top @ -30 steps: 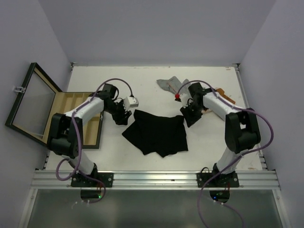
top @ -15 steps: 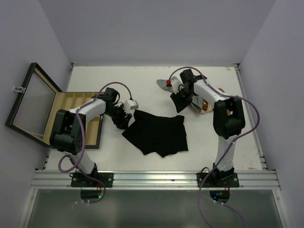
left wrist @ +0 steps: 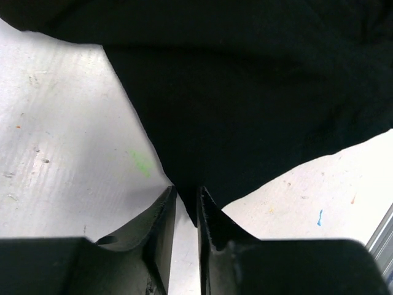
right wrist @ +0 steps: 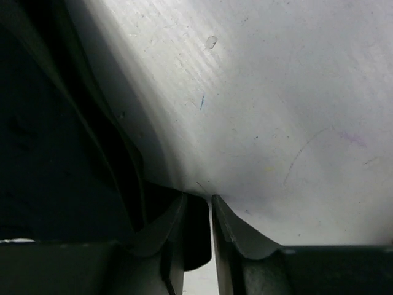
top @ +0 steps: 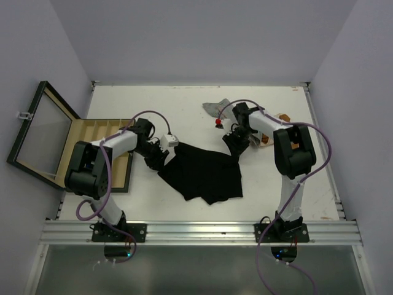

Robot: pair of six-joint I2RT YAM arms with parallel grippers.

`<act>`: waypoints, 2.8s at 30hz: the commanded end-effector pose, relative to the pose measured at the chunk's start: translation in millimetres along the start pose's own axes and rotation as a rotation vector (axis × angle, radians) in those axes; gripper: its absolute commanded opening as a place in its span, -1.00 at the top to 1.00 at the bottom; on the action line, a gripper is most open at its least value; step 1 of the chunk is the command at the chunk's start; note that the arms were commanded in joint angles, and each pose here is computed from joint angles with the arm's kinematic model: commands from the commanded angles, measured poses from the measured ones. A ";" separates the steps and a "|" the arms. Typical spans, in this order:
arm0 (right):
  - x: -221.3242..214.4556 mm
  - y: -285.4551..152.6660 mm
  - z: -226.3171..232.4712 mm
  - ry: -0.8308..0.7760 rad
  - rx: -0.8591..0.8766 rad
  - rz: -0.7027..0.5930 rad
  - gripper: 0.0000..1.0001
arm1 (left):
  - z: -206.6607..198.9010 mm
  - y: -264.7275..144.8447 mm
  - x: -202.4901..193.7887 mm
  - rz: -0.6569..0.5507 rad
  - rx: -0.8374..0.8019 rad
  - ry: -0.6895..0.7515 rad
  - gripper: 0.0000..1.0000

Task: Roll the underwear
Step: Move the underwear to the center of the board, then fold the underwear

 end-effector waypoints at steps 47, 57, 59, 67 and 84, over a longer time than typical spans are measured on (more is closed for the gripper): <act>-30.1 -53.2 50.7 0.008 0.156 -0.003 0.87 | -1.4 8.2 101.8 -0.191 -0.050 -0.089 0.34; -65.8 7.4 35.5 0.124 0.127 0.155 1.00 | 53.5 52.1 121.2 -0.104 0.075 -0.147 0.47; -65.9 11.4 40.9 0.154 0.159 0.149 1.00 | 66.2 51.3 143.7 -0.132 0.093 -0.131 0.49; -29.0 10.9 84.5 0.275 0.369 -0.052 0.84 | 101.3 72.7 216.0 -0.215 0.036 -0.091 0.20; 14.8 -36.8 69.1 0.212 0.243 -0.223 0.80 | -36.8 -46.2 139.3 -0.317 -0.023 0.172 -0.11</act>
Point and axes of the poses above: each gripper's point midway between its finger pads, its own y axis out along the fingers, its own z axis along the line the jaws close on, x = y × z, the point moved 3 cm from there along -y, back along the fingers, and after that the axes turned 4 degrees about -y, right-handed, at the moved point
